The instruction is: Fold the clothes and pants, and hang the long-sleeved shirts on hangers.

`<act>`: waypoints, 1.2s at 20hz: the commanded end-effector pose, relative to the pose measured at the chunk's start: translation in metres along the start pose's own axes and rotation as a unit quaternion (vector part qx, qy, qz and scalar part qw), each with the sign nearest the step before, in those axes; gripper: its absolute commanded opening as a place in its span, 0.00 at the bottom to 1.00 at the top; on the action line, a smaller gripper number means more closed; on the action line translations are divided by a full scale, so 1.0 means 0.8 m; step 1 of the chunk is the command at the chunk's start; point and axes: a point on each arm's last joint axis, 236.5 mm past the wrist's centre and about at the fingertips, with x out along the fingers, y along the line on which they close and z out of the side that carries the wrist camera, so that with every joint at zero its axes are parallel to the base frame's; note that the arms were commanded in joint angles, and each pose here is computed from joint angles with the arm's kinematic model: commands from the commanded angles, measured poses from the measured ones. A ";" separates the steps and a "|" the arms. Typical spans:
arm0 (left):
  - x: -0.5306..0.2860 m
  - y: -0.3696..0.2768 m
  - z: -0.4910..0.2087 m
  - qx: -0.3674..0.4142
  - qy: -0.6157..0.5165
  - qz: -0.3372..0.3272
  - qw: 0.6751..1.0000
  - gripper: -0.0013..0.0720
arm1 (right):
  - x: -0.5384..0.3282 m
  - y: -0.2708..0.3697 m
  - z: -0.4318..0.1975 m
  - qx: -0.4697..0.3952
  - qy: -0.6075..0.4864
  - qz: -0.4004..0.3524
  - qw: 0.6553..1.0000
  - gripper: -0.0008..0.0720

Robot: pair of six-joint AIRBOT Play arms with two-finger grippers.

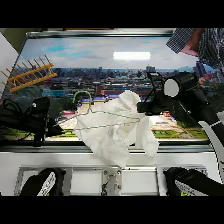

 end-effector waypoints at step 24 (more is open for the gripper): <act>0.080 0.001 0.010 -0.061 -0.020 -0.015 0.998 0.04 | -0.016 0.004 -0.002 0.002 -0.015 0.013 1.000 0.04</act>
